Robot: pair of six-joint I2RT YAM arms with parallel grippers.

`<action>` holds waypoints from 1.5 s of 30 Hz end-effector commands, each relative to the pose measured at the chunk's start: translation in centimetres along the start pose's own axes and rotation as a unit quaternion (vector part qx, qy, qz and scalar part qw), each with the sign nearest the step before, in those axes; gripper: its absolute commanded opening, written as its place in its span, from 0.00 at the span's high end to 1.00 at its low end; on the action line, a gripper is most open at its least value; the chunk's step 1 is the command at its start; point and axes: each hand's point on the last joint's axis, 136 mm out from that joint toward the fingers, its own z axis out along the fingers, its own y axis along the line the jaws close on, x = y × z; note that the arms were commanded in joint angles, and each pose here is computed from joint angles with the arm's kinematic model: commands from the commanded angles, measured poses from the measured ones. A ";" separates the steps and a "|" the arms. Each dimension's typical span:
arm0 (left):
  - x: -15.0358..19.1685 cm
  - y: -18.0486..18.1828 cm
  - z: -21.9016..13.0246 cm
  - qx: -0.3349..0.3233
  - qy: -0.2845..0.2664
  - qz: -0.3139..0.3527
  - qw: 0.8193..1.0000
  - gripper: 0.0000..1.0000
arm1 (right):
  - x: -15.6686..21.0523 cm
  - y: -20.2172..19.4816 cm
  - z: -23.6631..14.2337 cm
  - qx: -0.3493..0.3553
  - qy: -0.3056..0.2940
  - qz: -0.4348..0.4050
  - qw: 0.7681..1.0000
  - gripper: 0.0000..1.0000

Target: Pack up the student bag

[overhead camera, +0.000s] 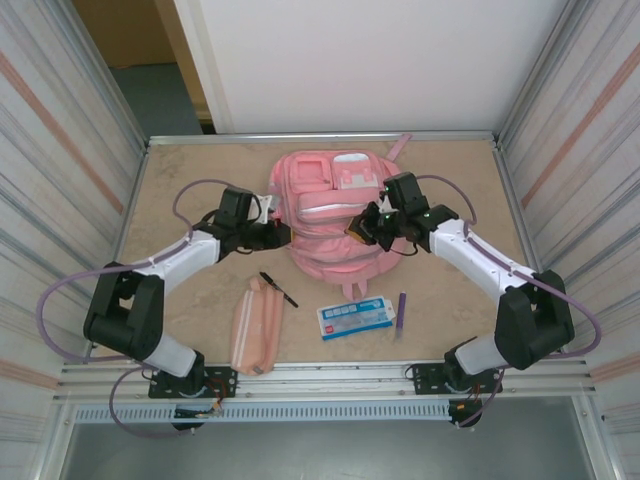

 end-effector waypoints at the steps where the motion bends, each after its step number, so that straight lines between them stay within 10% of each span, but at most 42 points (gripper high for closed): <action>1: -3.7 2.0 -1.0 0.008 -0.062 0.021 0.998 1.00 | -1.0 -0.3 -2.5 0.006 0.026 -0.067 0.997 1.00; 16: -0.8 -1.6 1.2 0.100 -0.045 0.009 0.994 1.00 | -4.0 -4.8 -1.2 0.048 0.067 -0.112 0.990 1.00; 20: 1.2 -3.7 2.2 0.082 -0.018 0.077 0.994 0.61 | -3.8 -4.5 -1.4 0.041 0.070 -0.111 0.990 1.00; 23: 2.0 -3.2 2.7 0.028 -0.011 0.126 0.992 0.54 | -3.6 -4.5 -1.6 0.032 0.079 -0.106 0.991 1.00; 45: 3.6 -2.1 7.3 -0.049 0.043 0.222 0.973 0.57 | -3.6 -3.8 -2.5 0.017 0.076 -0.113 0.991 1.00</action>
